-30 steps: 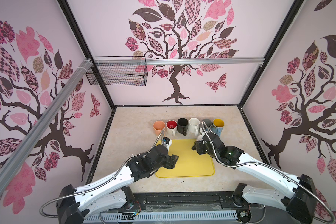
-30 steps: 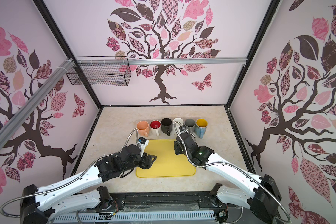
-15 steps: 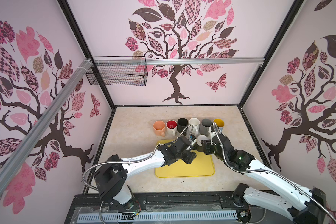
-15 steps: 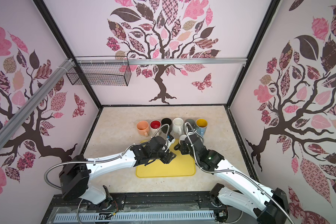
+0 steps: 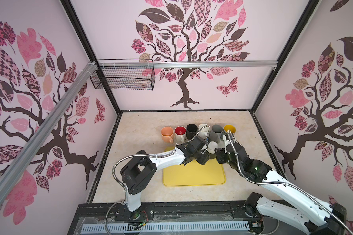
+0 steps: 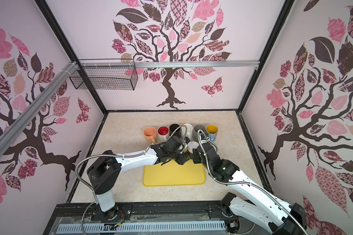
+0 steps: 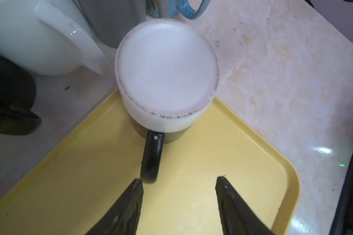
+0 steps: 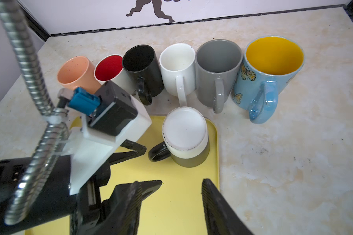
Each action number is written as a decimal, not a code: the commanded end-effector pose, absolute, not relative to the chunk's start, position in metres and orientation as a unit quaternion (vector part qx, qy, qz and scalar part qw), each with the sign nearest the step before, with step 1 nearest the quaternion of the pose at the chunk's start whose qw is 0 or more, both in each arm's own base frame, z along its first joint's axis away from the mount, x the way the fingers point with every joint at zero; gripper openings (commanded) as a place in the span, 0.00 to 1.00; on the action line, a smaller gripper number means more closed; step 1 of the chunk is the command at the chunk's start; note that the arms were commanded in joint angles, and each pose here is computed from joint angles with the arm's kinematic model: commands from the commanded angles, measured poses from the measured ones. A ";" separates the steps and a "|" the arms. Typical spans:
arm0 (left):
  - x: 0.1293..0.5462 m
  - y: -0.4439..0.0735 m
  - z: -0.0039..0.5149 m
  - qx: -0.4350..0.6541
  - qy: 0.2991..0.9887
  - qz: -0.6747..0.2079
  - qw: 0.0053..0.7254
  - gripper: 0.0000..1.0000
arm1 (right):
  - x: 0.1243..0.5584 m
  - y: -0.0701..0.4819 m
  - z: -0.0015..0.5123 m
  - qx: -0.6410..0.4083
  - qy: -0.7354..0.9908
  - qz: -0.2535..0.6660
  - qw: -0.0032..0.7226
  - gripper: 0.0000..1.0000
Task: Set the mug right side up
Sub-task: 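Lower the left gripper onto the upside-down black mug on the tray and grasp it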
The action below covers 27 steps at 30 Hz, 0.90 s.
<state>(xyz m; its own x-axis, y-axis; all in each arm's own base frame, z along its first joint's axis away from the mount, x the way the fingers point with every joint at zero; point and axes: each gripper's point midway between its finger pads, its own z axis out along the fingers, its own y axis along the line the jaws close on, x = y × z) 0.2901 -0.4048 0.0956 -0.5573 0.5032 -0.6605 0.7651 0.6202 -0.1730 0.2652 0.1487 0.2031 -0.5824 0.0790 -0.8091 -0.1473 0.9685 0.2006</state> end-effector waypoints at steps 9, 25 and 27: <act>0.317 -0.414 0.101 0.371 0.848 -0.223 0.307 0.58 | 0.267 0.142 0.208 -0.012 0.877 0.120 0.464 0.51; 0.338 -0.416 0.085 0.378 0.851 -0.205 0.302 0.44 | 0.268 0.141 0.204 -0.011 0.879 0.121 0.462 0.51; 0.340 -0.416 0.085 0.377 0.850 -0.207 0.304 0.41 | 0.269 0.141 0.205 -0.010 0.878 0.121 0.462 0.51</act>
<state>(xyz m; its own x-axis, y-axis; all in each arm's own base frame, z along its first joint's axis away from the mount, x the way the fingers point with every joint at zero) 0.3243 -0.4062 0.0661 -0.5615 0.5388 -0.6280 0.7586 0.6384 -0.1306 0.2674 0.1423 0.1967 -0.5886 0.0870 -0.8038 -0.1274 0.9718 0.1984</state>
